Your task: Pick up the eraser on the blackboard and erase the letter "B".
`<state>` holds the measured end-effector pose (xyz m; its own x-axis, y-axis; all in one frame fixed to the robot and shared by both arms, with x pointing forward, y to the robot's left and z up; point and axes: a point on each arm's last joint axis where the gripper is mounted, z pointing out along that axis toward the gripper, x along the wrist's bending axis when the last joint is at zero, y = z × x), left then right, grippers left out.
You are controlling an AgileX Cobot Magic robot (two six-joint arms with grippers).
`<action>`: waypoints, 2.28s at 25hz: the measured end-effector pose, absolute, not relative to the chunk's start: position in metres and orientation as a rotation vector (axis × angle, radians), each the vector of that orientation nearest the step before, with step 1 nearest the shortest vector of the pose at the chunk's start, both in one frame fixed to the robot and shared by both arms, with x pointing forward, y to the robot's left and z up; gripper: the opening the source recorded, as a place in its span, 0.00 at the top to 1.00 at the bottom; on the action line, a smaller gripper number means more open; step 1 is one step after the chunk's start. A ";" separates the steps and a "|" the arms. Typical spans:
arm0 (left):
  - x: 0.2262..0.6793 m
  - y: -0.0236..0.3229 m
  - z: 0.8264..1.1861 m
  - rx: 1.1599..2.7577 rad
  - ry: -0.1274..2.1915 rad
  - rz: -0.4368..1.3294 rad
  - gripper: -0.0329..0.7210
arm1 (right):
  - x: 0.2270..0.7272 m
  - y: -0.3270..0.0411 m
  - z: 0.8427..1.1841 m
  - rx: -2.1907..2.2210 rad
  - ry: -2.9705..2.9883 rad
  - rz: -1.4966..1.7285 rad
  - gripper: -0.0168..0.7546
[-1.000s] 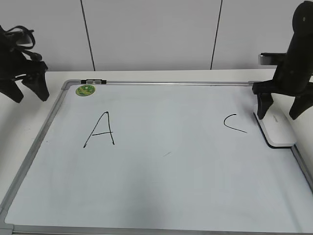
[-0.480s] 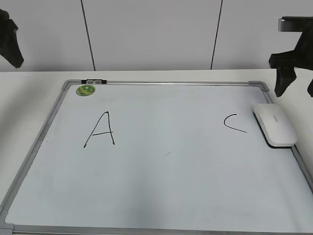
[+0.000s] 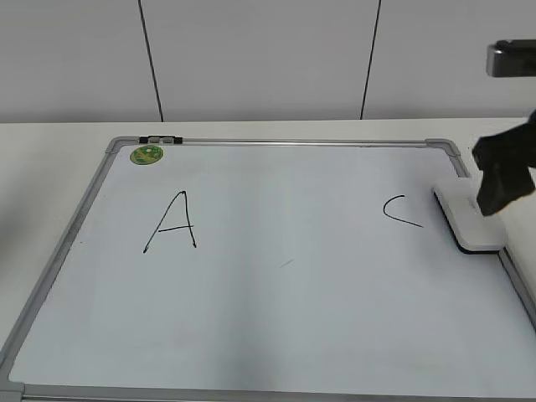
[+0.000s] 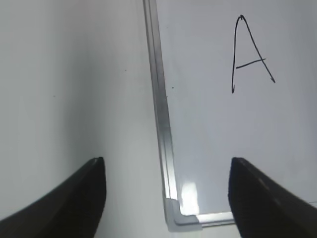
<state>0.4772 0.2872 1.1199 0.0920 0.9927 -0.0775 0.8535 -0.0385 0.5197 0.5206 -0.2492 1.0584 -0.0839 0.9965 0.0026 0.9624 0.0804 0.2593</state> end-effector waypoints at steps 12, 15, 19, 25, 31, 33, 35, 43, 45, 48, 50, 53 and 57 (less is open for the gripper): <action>0.328 0.292 1.099 1.823 1.667 0.647 0.21 | 0.392 -0.273 1.058 1.935 2.085 0.447 0.26; 0.296 0.293 1.088 1.797 1.633 0.683 0.21 | 0.363 -0.278 1.057 1.895 2.042 0.522 0.26; 0.263 0.293 1.075 1.769 1.592 0.720 0.21 | 0.317 -0.287 1.050 1.836 1.975 0.629 0.26; 0.243 0.293 1.067 1.729 1.547 0.769 0.21 | 0.282 -0.295 1.042 1.748 1.917 0.707 0.27; 0.247 0.293 1.057 1.740 1.564 0.752 0.21 | 0.276 -0.296 1.043 1.689 1.923 0.718 0.29; 0.250 0.293 1.054 1.729 1.558 0.755 0.21 | 0.276 -0.296 1.042 1.689 1.927 0.714 0.29; 0.250 0.293 1.053 1.725 1.555 0.753 0.21 | 0.276 -0.296 1.042 1.689 1.928 0.713 0.30; 0.251 0.292 1.054 1.715 1.547 0.743 0.21 | 0.276 -0.296 1.041 1.693 1.931 0.708 0.30; 0.251 0.291 1.054 1.715 1.546 0.740 0.21 | 0.276 -0.296 1.041 1.693 1.931 0.708 0.30; 0.251 0.291 1.054 1.713 1.545 0.739 0.21 | 0.276 -0.296 1.041 1.691 1.932 0.708 0.30; 0.251 0.291 1.054 1.714 1.546 0.738 0.21 | 0.276 -0.296 1.041 1.691 1.932 0.708 0.30; 0.251 0.291 1.054 1.714 1.546 0.738 0.21 | 0.276 -0.296 1.041 1.691 1.932 0.707 0.30; 0.251 0.291 1.054 1.714 1.546 0.738 0.21 | 0.276 -0.296 1.041 1.691 1.932 0.707 0.30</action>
<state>0.2508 0.2913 1.0536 0.1240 0.9914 -0.0421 0.5907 -0.0397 0.8059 0.2759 -0.2961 1.0413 -0.1269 0.9918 -0.0154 0.7475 0.1058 0.6558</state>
